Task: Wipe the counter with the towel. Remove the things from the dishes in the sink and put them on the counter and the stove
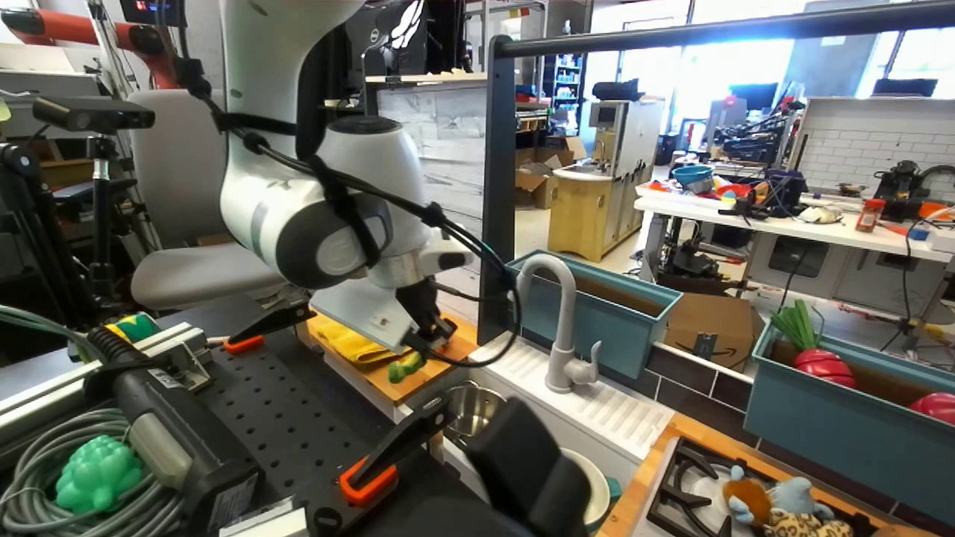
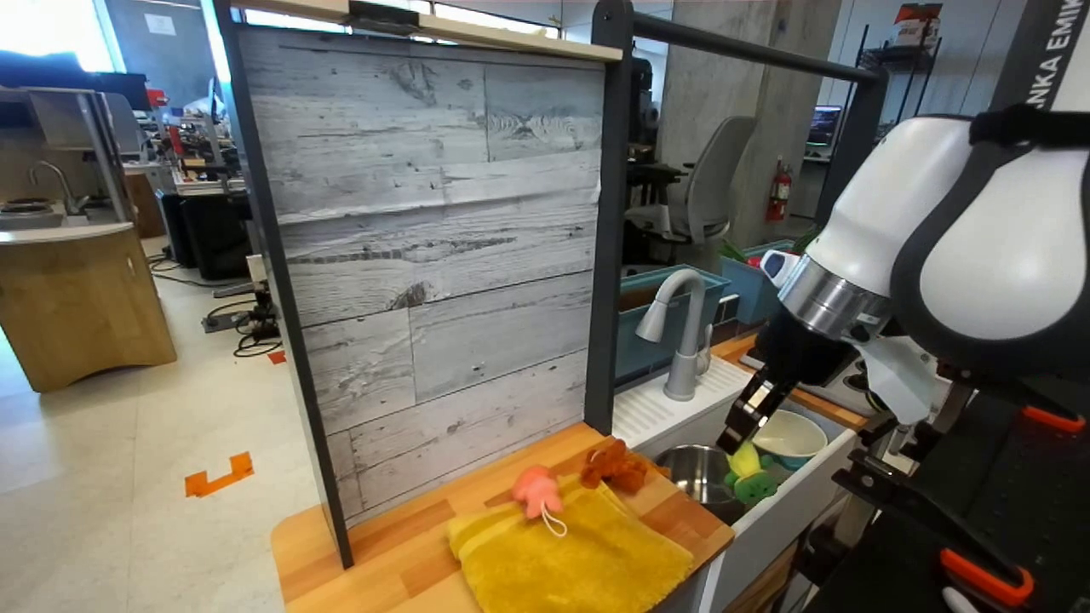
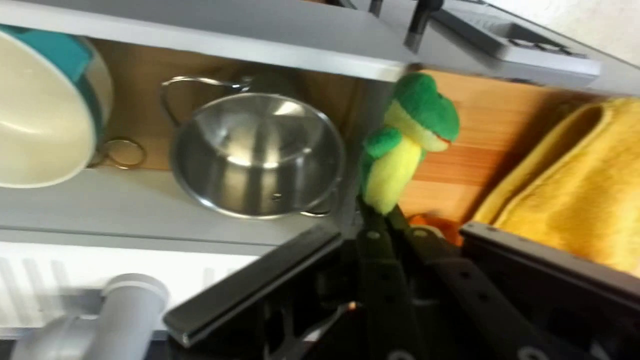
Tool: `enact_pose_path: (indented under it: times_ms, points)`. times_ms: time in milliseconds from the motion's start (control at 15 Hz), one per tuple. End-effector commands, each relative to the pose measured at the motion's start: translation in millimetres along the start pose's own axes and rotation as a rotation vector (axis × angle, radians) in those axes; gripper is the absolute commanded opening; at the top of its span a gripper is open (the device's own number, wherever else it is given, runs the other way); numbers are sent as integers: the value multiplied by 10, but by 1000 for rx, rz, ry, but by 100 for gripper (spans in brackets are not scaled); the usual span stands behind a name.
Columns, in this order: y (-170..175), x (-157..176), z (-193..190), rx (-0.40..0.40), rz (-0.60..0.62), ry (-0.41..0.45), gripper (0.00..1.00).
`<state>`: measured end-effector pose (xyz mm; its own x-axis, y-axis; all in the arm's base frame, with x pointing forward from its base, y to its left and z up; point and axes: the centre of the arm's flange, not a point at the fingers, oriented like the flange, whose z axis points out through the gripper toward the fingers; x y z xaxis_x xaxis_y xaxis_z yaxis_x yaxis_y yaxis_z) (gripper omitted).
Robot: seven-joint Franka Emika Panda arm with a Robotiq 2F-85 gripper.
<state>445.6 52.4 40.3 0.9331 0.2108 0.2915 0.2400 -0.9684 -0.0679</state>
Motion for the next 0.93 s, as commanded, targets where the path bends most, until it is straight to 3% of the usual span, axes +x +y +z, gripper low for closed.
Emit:
enact_pose_path:
  times_ms: [0, 200, 467, 867]
  points:
    - [-974, 173, -160, -56, -44, 66, 1]
    - [-1649, 576, -195, -105, -49, 162, 1]
    - [-2263, 1232, -234, -166, 21, 229, 1]
    - [-2343, 1879, 161, -307, 95, 206, 1]
